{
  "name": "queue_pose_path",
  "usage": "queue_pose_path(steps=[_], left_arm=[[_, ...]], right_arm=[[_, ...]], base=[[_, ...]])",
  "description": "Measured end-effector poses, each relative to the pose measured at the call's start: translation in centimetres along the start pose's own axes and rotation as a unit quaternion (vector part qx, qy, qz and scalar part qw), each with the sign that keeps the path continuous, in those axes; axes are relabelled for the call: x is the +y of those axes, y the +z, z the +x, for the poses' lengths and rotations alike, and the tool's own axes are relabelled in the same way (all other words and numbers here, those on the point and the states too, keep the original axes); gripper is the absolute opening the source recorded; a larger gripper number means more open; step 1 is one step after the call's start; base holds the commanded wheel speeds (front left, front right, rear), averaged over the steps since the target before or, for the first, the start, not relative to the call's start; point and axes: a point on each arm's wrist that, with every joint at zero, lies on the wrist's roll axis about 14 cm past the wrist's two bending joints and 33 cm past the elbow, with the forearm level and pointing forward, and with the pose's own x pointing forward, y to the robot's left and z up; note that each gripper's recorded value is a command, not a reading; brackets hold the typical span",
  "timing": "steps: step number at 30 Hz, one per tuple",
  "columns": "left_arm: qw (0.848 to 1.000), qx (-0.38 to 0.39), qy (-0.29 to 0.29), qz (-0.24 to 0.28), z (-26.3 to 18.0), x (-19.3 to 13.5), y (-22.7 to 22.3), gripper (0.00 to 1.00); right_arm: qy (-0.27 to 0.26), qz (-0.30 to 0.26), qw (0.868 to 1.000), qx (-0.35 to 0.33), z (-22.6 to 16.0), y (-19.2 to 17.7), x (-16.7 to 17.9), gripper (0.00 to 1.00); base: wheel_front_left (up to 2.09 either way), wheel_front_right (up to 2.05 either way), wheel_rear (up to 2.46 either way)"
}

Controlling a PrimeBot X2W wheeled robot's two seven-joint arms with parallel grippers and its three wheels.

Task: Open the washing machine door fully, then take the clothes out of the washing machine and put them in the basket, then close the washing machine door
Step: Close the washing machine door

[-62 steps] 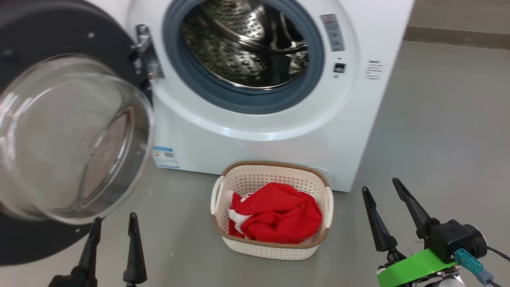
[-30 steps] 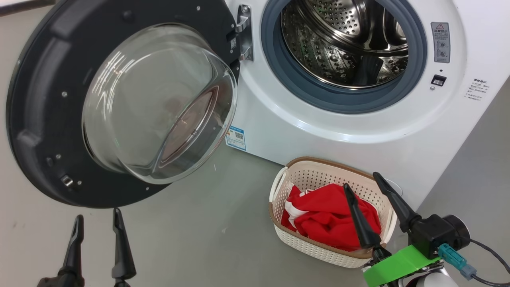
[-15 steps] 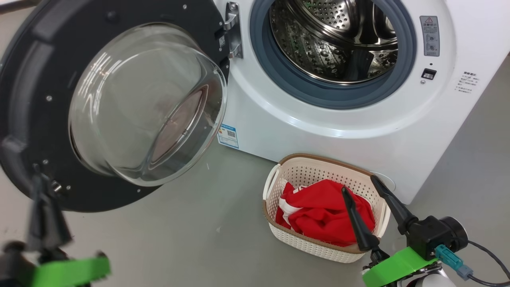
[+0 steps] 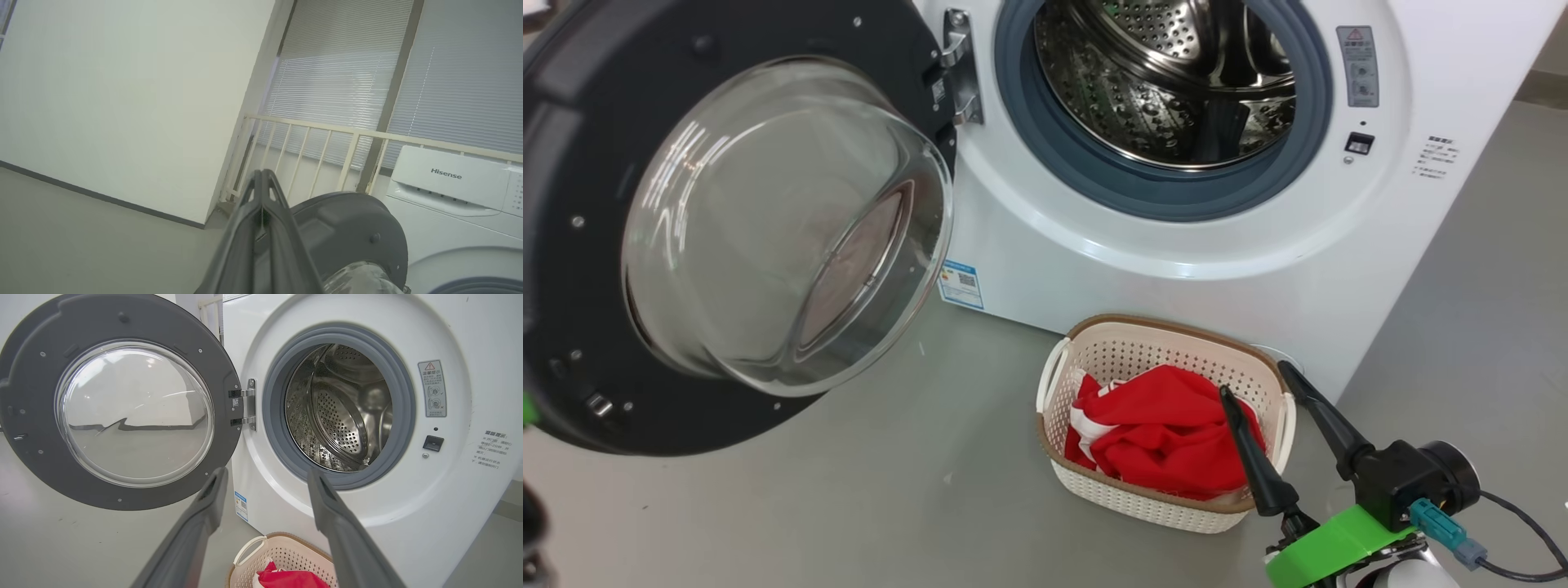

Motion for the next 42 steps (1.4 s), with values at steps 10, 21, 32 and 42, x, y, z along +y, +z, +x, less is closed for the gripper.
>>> queue_pose_path(steps=[10,21,32,42], left_arm=[[0.978,0.078,0.077,-0.180,5.0,2.3,-3.4,0.00],[0.931,0.218,0.098,-0.277,7.7,1.4,-7.3,0.00],[0.888,0.367,0.091,-0.261,5.7,0.7,-12.7,0.00],[0.871,0.421,0.064,-0.246,4.7,0.0,-14.5,0.00]], right_arm=[[-0.014,-0.010,1.000,0.002,-0.7,0.4,-1.2,1.00],[-0.009,-0.014,1.000,0.016,-1.1,0.0,-1.5,1.00],[-0.011,-0.003,1.000,0.026,-1.8,-0.5,-2.0,1.00],[-0.019,-0.003,0.999,0.028,-2.2,-0.5,-2.8,1.00]], base=[[0.00,0.00,0.00],[0.00,0.00,0.00],[0.00,0.00,0.00],[0.00,0.00,0.00]])
